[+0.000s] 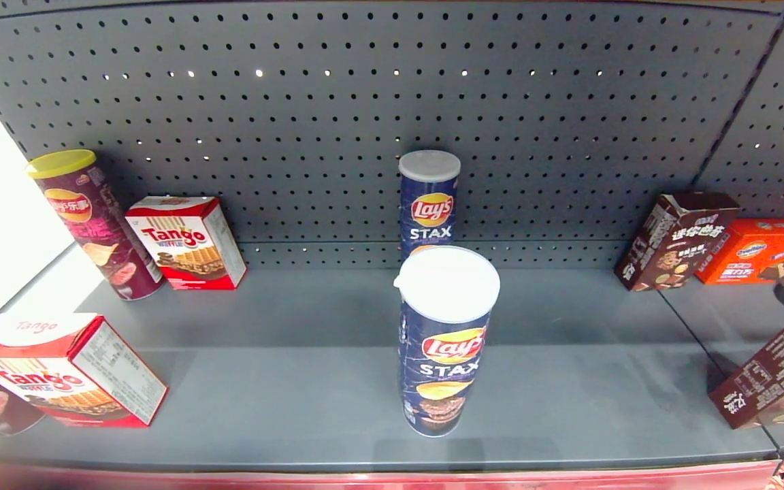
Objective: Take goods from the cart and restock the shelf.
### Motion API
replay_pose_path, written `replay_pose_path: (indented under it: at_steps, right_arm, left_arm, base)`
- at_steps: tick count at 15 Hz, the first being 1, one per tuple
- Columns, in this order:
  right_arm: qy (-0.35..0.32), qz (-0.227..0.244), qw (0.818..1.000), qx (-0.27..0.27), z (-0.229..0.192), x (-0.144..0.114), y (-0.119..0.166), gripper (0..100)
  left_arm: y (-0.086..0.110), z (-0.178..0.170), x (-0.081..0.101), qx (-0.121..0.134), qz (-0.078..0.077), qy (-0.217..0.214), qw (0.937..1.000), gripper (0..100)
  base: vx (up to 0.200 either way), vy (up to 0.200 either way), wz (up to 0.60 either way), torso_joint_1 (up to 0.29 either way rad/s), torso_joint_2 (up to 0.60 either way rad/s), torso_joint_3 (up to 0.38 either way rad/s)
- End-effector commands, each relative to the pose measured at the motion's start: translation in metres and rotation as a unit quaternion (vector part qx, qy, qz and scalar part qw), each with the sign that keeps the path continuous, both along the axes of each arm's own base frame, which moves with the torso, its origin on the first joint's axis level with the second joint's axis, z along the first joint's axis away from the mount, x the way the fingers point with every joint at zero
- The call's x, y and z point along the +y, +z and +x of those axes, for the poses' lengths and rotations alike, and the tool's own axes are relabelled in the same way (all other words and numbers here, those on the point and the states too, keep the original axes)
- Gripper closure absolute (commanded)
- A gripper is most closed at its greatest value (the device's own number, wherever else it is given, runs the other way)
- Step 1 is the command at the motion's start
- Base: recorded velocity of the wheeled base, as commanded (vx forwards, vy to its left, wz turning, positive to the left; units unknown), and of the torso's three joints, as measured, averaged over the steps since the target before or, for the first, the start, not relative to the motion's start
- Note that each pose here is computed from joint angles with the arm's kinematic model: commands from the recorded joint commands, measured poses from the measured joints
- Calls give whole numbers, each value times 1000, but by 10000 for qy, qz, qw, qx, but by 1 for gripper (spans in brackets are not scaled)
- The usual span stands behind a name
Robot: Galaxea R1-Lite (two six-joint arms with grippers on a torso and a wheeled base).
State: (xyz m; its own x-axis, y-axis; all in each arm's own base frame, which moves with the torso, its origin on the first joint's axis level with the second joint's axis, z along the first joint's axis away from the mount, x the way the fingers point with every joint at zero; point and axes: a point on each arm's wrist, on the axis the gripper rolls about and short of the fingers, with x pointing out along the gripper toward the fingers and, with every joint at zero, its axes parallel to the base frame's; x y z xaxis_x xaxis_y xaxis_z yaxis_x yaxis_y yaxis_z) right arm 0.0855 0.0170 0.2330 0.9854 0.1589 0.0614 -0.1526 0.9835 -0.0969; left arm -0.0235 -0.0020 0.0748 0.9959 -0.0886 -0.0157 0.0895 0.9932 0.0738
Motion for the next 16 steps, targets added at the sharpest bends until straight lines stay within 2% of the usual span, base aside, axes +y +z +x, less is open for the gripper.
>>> replay_pose_path:
  at_steps: [1, 3, 5, 7, 10, 12, 14, 15, 16]
  right_arm:
    - [-373, 39, 9989, -294, -78, -18, -64, 0]
    - [-204, -23, 9998, -41, -102, -22, -86, 0]
    - [-209, 21, 9998, -35, -117, -24, -102, 0]
    - [-161, 159, 9997, -38, -113, -23, -109, 0]
    - [-180, 125, 9993, 297, -100, -21, -146, 0]
    - [-376, 195, 9974, 587, -101, -21, -150, 0]
    - [-1036, 767, 9898, 613, -101, -23, -151, 0]
    - [-1027, 801, 9897, 600, -101, -23, -150, 0]
    - [-1101, 632, 9898, 647, -101, -22, -150, 0]
  left_arm:
    - [0, 0, 0, 13, -1, -1, 10000, 0]
    - [0, 0, 0, 6, -1, -1, 10000, 0]
    - [0, 0, 0, 5, 7, -1, 10000, 0]
    - [0, 0, 0, 4, 22, -2, 10000, 0]
    - [0, 0, 0, 2, 38, 6, 10000, 0]
    - [0, 0, 0, 2, 38, 6, 10000, 0]
    - [0, 0, 0, 2, 38, 6, 10000, 0]
    - [0, 0, 0, 2, 38, 6, 10000, 0]
    - [0, 0, 0, 2, 45, 6, 10000, 0]
  base:
    - [0, 0, 0, 0, 0, 0]
    - [0, 0, 0, 0, 0, 0]
    - [0, 0, 0, 0, 0, 0]
    - [0, 0, 0, 0, 0, 0]
    - [0, 0, 0, 0, 0, 0]
    - [0, 0, 0, 0, 0, 0]
    - [0, 0, 0, 0, 0, 0]
    - [0, 0, 0, 0, 0, 0]
    - [0, 0, 0, 0, 0, 0]
